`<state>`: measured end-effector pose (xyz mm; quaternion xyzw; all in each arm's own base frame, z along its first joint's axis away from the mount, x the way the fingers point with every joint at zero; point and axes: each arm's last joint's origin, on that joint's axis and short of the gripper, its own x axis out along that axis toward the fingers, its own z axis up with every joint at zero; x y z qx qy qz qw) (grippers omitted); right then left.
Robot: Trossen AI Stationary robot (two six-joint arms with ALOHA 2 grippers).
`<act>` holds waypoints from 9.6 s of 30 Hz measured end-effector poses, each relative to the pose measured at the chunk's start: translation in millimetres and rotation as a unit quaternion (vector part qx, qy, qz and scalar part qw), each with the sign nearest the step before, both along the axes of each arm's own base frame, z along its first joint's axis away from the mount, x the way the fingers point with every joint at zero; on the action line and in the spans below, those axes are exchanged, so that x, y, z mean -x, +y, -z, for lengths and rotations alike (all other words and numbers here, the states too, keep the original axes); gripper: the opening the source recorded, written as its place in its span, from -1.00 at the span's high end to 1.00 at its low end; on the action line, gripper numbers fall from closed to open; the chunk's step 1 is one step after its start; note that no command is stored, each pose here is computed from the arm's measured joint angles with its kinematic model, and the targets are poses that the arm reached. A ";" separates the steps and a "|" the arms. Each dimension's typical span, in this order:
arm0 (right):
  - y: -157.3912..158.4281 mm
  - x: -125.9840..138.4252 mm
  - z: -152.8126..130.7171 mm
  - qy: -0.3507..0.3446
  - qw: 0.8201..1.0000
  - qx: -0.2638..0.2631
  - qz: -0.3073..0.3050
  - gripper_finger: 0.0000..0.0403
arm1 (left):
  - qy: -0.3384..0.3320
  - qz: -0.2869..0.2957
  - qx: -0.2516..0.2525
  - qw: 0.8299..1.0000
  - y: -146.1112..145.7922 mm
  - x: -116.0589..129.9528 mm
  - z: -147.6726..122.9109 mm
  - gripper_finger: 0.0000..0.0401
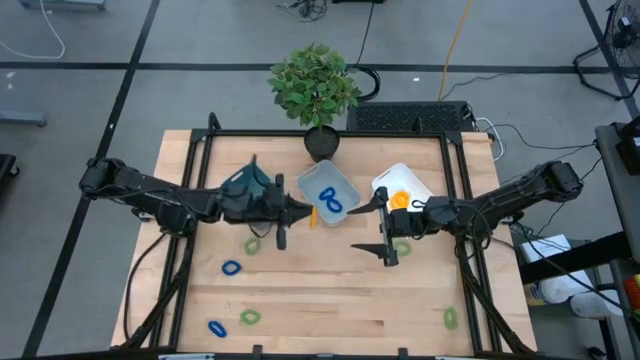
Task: Sort spring keychains
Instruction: Put the yellow spring keychain into the white bin, then put the top right green spring keychain into the blue bin
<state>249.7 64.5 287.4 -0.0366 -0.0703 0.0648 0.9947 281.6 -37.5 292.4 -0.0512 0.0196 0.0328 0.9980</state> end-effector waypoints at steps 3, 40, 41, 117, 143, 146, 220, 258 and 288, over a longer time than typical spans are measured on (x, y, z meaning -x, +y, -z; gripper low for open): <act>2.1 -7.5 1.6 0.006 1.000 0.010 0.001 -0.74 | -0.033 -0.008 0.003 0.999 4.0 -0.5 -6.5 0.97; 9.1 -60.4 -22.4 -0.053 0.951 0.219 0.212 -0.56 | -0.137 -0.196 0.061 0.969 3.1 -4.7 -39.6 0.98; 8.6 -60.6 -22.3 -0.053 0.950 0.221 0.214 -0.56 | -0.147 -0.196 0.063 0.967 2.8 -6.8 -39.3 0.98; -14.8 36.0 -76.8 0.153 0.935 0.093 0.307 1.00 | 0.139 -0.021 -0.044 0.989 -8.9 12.5 -9.0 -0.46; -118.4 50.6 -44.1 0.540 0.722 -0.207 0.379 1.00 | 0.331 0.003 0.005 0.944 -6.1 38.8 20.0 -0.47; -127.9 49.3 -26.9 0.548 0.717 -0.222 0.370 1.00 | 0.331 0.003 0.005 0.944 -6.1 38.8 19.9 -0.47; -89.1 42.3 22.9 0.357 0.908 -0.149 0.162 -0.43 | 0.394 0.030 0.061 0.916 -29.2 53.4 29.1 -0.47; 15.7 61.7 87.5 0.618 0.774 -0.056 0.127 -0.26 | 0.399 0.039 0.061 0.914 -35.1 55.9 29.7 -0.47; 17.6 67.5 140.5 0.651 0.750 -0.052 0.106 -0.15 | 0.403 0.048 0.066 0.911 -35.7 56.3 29.9 -0.47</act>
